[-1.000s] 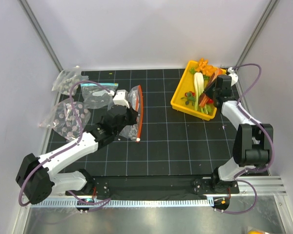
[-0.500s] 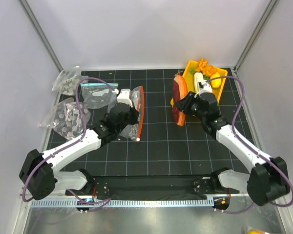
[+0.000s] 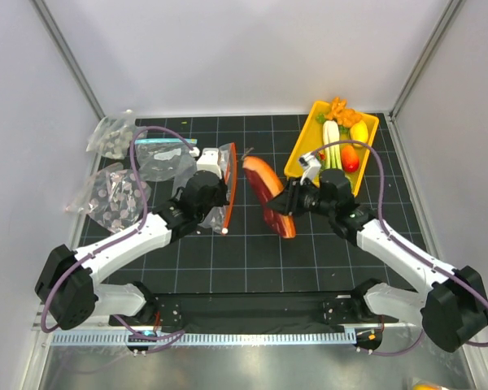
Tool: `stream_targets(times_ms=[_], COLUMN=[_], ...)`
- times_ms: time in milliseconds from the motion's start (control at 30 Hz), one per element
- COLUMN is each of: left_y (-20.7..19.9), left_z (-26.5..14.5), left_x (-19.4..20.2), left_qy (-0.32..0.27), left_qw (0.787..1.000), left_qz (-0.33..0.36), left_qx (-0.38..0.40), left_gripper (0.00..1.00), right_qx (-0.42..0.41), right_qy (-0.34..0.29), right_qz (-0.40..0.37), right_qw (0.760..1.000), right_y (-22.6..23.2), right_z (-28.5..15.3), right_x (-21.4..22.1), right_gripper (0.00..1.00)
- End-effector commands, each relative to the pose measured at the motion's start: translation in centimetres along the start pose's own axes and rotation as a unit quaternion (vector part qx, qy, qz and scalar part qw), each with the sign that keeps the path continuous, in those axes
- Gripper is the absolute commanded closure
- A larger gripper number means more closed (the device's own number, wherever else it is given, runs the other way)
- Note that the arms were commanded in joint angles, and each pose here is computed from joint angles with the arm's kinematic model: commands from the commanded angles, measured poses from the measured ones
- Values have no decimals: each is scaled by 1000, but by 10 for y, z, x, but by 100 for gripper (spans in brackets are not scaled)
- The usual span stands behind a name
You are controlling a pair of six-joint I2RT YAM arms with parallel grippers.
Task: Place the food in the zip-top bag and seal the zipper
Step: Place the fake food in the zipper food storage bag.
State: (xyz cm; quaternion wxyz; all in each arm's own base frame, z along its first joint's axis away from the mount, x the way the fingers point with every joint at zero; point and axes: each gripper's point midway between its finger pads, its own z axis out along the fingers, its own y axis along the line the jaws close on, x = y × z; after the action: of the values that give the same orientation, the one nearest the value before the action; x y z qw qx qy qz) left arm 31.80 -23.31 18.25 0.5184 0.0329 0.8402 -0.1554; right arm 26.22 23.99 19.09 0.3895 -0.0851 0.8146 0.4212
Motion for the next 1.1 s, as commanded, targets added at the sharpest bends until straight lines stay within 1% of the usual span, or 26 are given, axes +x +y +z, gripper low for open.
stream_targets(times_ms=[0, 67, 200, 300, 367, 433, 533, 700, 800, 833, 933, 967, 1067], left_y=[-5, -7, -10, -6, -5, -5, -7, -1, -2, -5, -22, -31, -55], left_z=[-4, -5, -5, -4, -9, -12, -20, -31, -33, -32, -29, -29, -27], left_x=[-30, -30, -30, -29, -31, -34, -38, -44, -38, -43, -39, -36, -26], left_qy=[-39, -39, -38, -38, -44, -52, -64, -83, -78, -86, -76, -68, -58], left_qw=[999, 999, 999, 999, 999, 999, 998, 996, 996, 995, 995, 995, 993], left_qz=[-3, -6, -10, -10, -11, -14, -21, -39, -37, -41, -23, -8, 32], left_qx=[-2, 4, 10, -2, -5, -4, 9, 6, 14, 21, 53, 72, 94], left_gripper=[100, 100, 100, 100, 100, 100, 100, 100, 100, 100, 100, 100, 100], right_qx=[-78, -89, -97, -79, -43, -28, -18, 6, 8, 7, 0, 0, 0], right_qy=[6, 18, 21, 9, 20, 31, 53, 57, 60, 63, 65, 65, 64], right_qz=[-70, -89, -111, -122, -116, -111, -97, -87, -87, -87, -88, -90, -93], right_qw=[994, 992, 989, 989, 992, 993, 994, 995, 994, 994, 994, 994, 994], right_y=[53, 65, 78, 77, 64, 57, 50, 39, 37, 37, 40, 40, 42], right_z=[0, 4, 7, 10, 15, 21, 33, 39, 40, 41, 41, 41, 39], right_x=[-8, 2, 9, 11, 14, 18, 27, 30, 31, 32, 32, 32, 30], right_gripper=[96, 96, 96, 96, 96, 97, 98, 99, 99, 99, 99, 99, 99])
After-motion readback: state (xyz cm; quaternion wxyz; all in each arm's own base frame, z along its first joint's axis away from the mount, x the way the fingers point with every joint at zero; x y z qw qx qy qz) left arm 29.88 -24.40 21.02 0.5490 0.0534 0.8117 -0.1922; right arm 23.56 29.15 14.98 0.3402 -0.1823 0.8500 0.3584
